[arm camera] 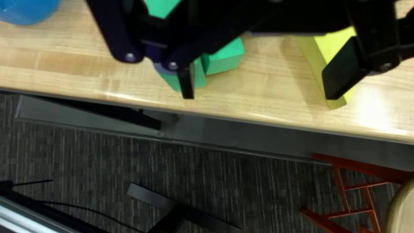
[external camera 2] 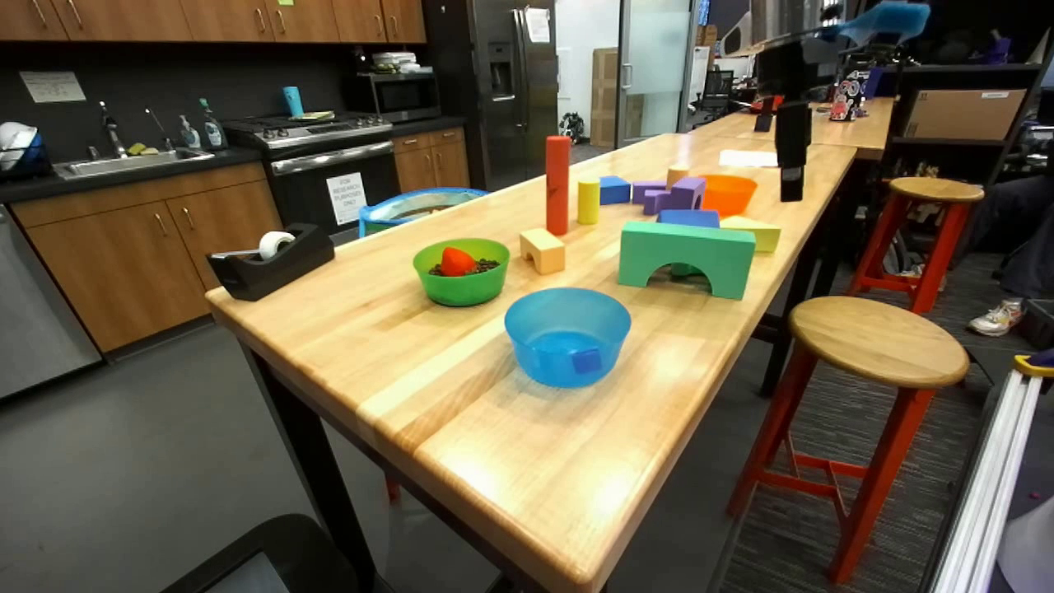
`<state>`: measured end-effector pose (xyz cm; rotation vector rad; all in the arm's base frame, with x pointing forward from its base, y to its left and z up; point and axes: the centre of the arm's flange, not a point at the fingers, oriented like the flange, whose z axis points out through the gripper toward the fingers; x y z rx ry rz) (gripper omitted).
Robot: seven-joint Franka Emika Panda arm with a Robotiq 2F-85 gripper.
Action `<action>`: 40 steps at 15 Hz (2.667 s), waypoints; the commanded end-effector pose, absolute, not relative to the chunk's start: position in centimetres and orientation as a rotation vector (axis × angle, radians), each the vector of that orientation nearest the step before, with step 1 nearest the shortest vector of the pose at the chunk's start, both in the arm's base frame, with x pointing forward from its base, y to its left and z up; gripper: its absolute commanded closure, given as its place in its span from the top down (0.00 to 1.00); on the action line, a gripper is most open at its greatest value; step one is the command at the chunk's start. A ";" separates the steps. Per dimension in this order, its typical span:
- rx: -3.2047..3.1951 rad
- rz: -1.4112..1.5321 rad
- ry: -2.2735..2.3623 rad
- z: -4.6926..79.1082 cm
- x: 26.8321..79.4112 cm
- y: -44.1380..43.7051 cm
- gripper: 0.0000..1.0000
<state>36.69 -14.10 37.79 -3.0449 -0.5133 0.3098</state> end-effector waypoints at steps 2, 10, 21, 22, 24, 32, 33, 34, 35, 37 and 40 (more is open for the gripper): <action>-3.047 0.266 -0.609 37.4 35.3 -11.0 1.00; -3.051 0.193 -0.777 35.8 33.9 -6.0 1.00; -3.063 -0.033 -0.899 34.9 34.6 -3.0 1.00; -3.064 -0.044 -0.900 35.0 34.8 -3.1 1.00; -3.060 -0.048 -0.898 35.1 34.9 -3.2 1.00; -3.052 -0.021 -0.841 34.5 35.6 -4.1 1.00; -3.051 -0.011 -0.832 34.3 35.8 -4.1 1.00; -3.052 -0.005 -0.825 34.1 35.9 -4.2 1.00; -3.051 0.006 -0.821 33.9 36.0 -4.1 1.00; -3.050 0.023 -0.818 33.5 36.1 -4.1 1.00; -3.047 0.041 -0.814 33.1 36.3 -4.1 0.74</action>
